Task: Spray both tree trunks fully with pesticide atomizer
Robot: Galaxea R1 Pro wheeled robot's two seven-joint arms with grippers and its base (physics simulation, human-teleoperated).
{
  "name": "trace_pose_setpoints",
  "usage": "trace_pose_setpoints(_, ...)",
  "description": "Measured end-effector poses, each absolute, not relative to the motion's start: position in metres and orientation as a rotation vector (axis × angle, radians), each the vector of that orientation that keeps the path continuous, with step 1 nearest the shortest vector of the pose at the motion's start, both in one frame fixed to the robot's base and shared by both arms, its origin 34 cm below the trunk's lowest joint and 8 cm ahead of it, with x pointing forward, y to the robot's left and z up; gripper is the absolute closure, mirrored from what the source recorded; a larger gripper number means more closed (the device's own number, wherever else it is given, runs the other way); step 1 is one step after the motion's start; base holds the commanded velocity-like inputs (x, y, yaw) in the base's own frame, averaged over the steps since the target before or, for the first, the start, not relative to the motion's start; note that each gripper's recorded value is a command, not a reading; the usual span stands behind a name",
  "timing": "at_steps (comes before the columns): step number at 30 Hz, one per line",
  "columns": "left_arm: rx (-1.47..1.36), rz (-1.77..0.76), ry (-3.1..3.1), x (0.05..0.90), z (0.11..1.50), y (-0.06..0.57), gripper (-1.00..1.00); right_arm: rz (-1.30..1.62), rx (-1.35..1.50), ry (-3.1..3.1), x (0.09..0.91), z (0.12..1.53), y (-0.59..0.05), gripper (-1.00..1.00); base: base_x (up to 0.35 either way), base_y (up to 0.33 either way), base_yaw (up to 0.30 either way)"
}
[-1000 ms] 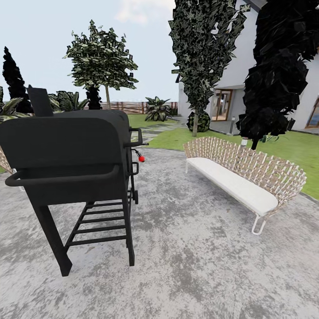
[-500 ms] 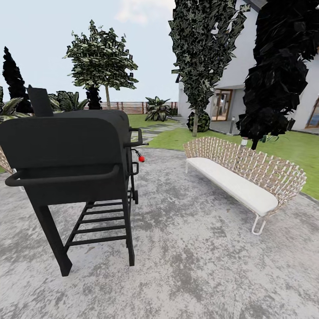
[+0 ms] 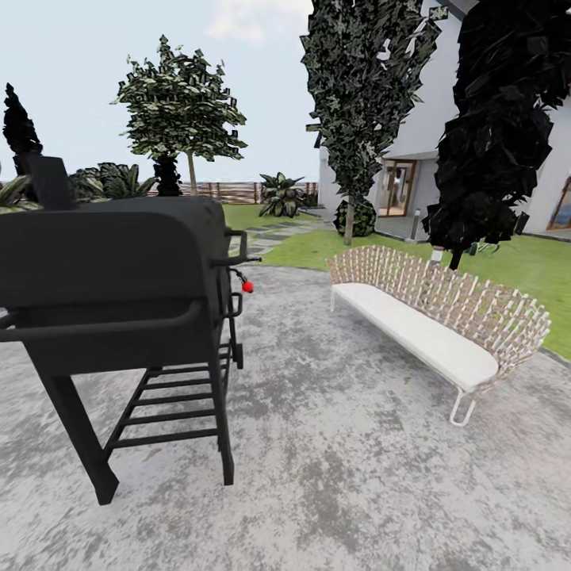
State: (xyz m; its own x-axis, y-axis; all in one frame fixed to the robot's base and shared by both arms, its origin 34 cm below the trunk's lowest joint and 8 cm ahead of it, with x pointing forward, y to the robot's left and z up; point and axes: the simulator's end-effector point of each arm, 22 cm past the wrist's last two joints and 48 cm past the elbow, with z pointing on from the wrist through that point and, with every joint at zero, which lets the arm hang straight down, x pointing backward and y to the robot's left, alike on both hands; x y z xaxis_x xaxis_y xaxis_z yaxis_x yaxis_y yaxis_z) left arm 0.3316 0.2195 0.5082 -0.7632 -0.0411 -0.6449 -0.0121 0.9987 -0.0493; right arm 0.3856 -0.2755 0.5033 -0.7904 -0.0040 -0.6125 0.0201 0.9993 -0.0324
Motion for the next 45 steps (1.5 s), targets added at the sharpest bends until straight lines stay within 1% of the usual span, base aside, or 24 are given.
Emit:
trace_pose_setpoints(17,-0.034,-0.054,2.442,0.3304,0.5075,0.2197,-1.00,-0.049,0.010,2.481,0.3858,0.5034,-0.2753,-1.00,0.251,-0.197,0.017)
trace_pose_setpoints(22,-0.033,-0.055,2.442,0.3304,0.5075,0.2195,-1.00,-0.049,0.008,2.482,0.3855,0.5032,-0.2749,-1.00,0.253,-0.219,0.205)
trace_pose_setpoints(36,-0.034,-0.054,2.442,0.3304,0.5075,0.2206,-1.00,-0.046,0.008,2.483,0.3849,0.5028,-0.2733,-1.00,0.253,-0.240,0.288)
trace_pose_setpoints(45,-0.033,-0.053,2.442,0.3304,0.5075,0.2208,-1.00,-0.046,0.007,2.484,0.3847,0.5027,-0.2732,-1.00,0.265,-0.241,0.073)
